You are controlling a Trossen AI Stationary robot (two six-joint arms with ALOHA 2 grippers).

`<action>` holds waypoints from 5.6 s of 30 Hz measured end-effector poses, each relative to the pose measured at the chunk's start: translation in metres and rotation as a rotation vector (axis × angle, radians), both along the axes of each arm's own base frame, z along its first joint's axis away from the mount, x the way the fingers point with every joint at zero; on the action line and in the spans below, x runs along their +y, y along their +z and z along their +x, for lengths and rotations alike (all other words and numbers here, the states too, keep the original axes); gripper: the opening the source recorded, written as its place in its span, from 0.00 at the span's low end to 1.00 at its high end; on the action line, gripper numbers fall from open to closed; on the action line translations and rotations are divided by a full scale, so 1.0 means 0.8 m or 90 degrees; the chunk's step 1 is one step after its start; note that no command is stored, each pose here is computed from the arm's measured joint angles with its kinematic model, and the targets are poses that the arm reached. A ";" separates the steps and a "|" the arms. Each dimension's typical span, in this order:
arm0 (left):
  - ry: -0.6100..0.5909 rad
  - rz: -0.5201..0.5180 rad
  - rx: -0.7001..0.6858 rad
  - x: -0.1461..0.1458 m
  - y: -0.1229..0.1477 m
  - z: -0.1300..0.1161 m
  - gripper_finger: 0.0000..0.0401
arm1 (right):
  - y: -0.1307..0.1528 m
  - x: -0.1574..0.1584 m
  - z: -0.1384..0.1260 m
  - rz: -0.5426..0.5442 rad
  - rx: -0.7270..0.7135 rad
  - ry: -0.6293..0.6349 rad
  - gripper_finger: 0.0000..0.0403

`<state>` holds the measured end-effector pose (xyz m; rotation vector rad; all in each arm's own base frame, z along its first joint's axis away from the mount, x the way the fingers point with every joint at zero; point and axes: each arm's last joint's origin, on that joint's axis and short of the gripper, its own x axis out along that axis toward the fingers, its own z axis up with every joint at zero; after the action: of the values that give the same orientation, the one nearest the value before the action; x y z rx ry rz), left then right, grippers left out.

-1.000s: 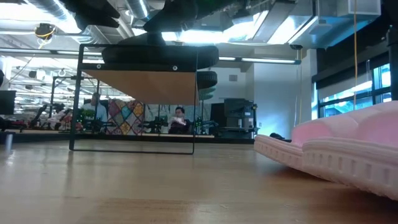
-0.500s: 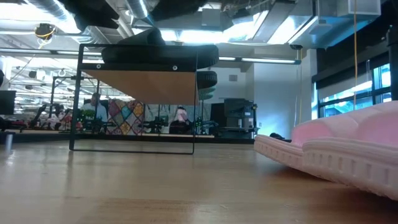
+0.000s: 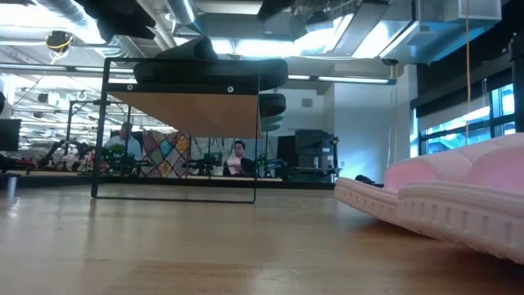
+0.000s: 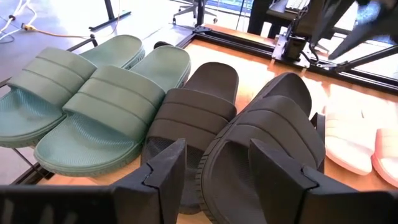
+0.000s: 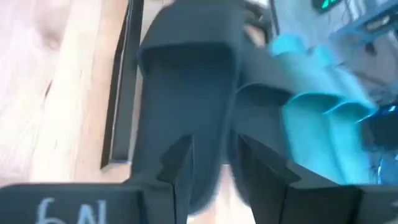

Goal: Pick and place slides into the shelf
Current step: Put the black slipper on the shelf

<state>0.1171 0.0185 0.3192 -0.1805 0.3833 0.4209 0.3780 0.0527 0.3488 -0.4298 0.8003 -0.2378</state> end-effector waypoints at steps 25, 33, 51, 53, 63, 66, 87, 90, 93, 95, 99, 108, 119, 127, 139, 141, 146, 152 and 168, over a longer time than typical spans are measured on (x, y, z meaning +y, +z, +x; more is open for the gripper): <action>0.028 0.029 0.007 0.002 0.000 -0.001 0.41 | 0.036 -0.244 -0.050 0.104 -0.049 0.059 0.31; 0.028 0.029 0.007 0.002 0.000 -0.001 0.41 | 0.033 -0.245 -0.056 0.201 -0.053 0.130 0.31; 0.076 -0.066 -0.048 0.002 0.002 0.000 0.41 | 0.016 -0.235 -0.030 0.263 -0.093 0.336 0.31; 0.077 -0.067 -0.049 0.002 0.002 0.000 0.41 | 0.009 -0.236 -0.024 0.270 -0.090 0.356 0.31; 0.075 -0.063 -0.038 0.002 0.001 -0.001 0.41 | 0.002 -0.211 -0.013 0.285 -0.071 0.386 0.31; 0.061 -0.033 -0.024 0.002 0.001 -0.001 0.41 | 0.002 -0.195 -0.007 0.264 -0.059 0.398 0.31; 0.045 0.001 -0.009 0.002 0.001 -0.001 0.41 | 0.019 -0.136 -0.029 0.452 -0.010 -0.058 0.31; 0.043 0.006 -0.007 0.002 0.001 -0.001 0.41 | 0.013 -0.127 -0.034 0.476 0.034 -0.091 0.31; 0.045 0.008 -0.010 0.002 0.001 -0.001 0.41 | 0.011 -0.112 -0.035 0.495 0.054 -0.112 0.31; 0.053 0.012 -0.009 0.003 0.002 -0.001 0.41 | 0.011 -0.103 -0.034 0.495 0.051 -0.122 0.31; 0.058 0.014 -0.009 0.003 0.002 -0.001 0.41 | 0.013 -0.087 -0.031 0.492 0.043 -0.106 0.31; 0.058 0.014 -0.009 0.003 0.001 -0.001 0.41 | 0.010 -0.053 -0.026 0.445 0.060 -0.024 0.31; 0.058 0.015 -0.008 0.003 0.001 -0.001 0.41 | 0.008 -0.040 -0.025 0.483 0.065 -0.048 0.31; 0.058 0.015 -0.008 0.003 0.001 -0.001 0.41 | 0.004 -0.051 -0.032 0.425 0.018 -0.269 0.42; 0.058 0.015 -0.008 0.003 0.001 -0.001 0.41 | 0.003 -0.054 -0.028 0.369 0.025 -0.218 0.49; 0.058 0.015 -0.008 0.003 0.001 -0.001 0.41 | 0.004 -0.053 -0.028 0.373 0.020 -0.217 0.49; 0.058 0.015 -0.008 0.003 0.001 -0.001 0.41 | 0.004 -0.053 -0.028 0.381 0.022 -0.213 0.55; 0.068 0.019 -0.008 0.004 0.001 -0.001 0.41 | 0.004 -0.052 -0.027 0.386 0.023 -0.206 0.74; 0.072 0.020 -0.008 0.004 0.001 -0.001 0.41 | 0.002 -0.078 -0.026 0.562 0.021 -0.292 0.82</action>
<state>0.1161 0.0216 0.3203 -0.1753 0.3552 0.5368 0.3570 -0.0100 0.3507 0.5891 0.9452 -0.2760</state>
